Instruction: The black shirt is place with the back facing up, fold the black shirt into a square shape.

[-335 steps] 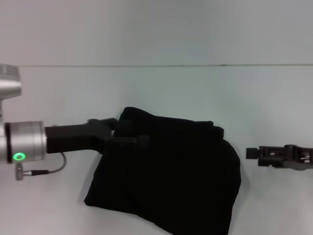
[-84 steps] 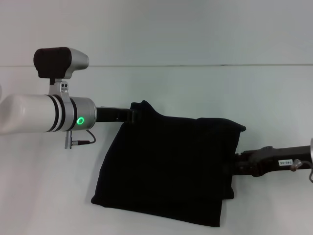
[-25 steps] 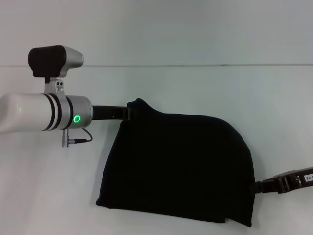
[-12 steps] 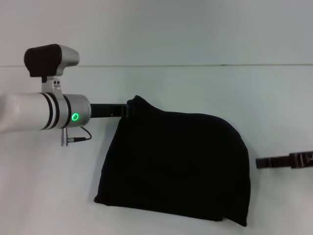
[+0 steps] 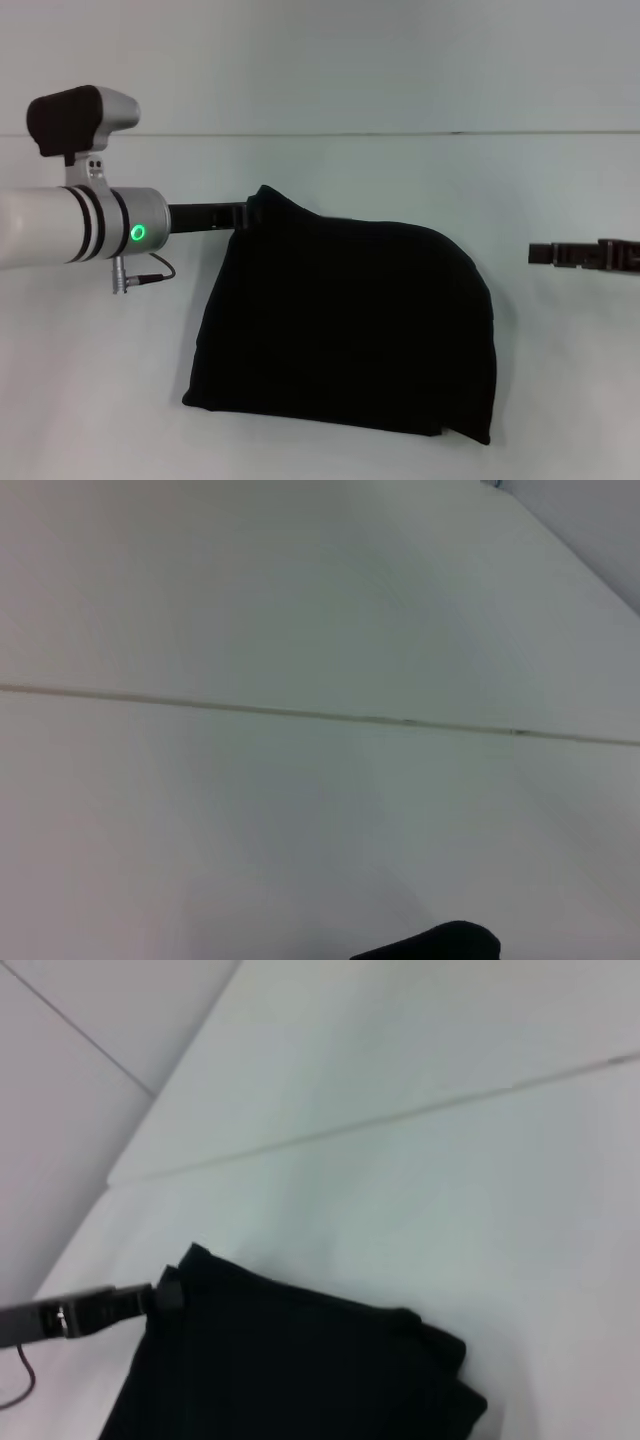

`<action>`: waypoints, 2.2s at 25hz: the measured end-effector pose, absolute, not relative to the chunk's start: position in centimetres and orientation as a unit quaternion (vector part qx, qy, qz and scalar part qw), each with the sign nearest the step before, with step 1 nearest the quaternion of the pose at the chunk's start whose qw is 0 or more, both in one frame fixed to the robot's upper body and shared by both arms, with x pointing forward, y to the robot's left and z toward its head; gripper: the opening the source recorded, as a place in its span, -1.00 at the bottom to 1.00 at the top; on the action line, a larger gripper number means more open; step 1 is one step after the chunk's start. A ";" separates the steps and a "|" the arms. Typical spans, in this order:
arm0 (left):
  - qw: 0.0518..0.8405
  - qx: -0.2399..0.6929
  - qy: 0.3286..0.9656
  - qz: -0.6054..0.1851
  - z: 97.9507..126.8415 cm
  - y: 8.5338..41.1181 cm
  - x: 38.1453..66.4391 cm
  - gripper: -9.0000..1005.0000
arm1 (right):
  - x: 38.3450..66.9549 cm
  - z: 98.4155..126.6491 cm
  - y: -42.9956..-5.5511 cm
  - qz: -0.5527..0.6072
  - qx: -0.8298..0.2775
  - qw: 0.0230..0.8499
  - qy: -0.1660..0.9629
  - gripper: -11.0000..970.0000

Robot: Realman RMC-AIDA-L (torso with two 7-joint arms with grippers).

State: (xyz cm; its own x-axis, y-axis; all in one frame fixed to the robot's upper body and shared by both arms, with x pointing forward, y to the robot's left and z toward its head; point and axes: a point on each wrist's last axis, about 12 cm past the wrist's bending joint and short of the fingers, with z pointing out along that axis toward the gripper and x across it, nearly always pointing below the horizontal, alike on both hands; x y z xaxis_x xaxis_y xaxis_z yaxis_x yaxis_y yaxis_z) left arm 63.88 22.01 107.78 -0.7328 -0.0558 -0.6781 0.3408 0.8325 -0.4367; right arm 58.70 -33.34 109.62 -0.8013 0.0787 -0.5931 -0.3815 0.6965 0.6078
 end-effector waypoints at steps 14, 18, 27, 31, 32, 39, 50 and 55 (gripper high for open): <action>0.372 -0.011 0.880 -0.294 107.3 24.5 63.6 -0.84 | 60.2 110.5 -31.4 0.385 -0.111 0.322 0.858 0.44; 0.374 -0.035 0.878 -0.296 106.9 25.4 63.2 -0.84 | 60.4 110.4 -30.7 0.383 -0.125 0.320 0.858 0.43; 0.372 -0.046 0.876 -0.303 106.6 25.6 62.9 -0.83 | 60.9 110.5 -29.7 0.377 -0.145 0.322 0.856 0.40; 0.372 -0.045 0.876 -0.304 106.6 25.5 62.9 -0.83 | 61.2 110.2 -28.3 0.369 -0.163 0.336 0.851 0.38; 0.371 -0.045 0.876 -0.304 106.6 25.5 62.9 -0.83 | 61.4 110.1 -28.1 0.365 -0.164 0.340 0.851 0.38; 0.372 -0.048 0.875 -0.304 106.5 25.6 62.7 -0.82 | 62.1 109.5 -25.1 0.345 -0.208 0.386 0.830 0.35; 0.374 -0.049 0.875 -0.304 106.6 25.7 62.8 -0.74 | 62.8 107.6 -21.1 0.292 -0.269 0.386 0.833 -0.80; 0.374 -0.047 0.875 -0.302 106.6 25.8 62.7 -0.56 | 62.8 107.2 -20.5 0.283 -0.280 0.385 0.832 -0.98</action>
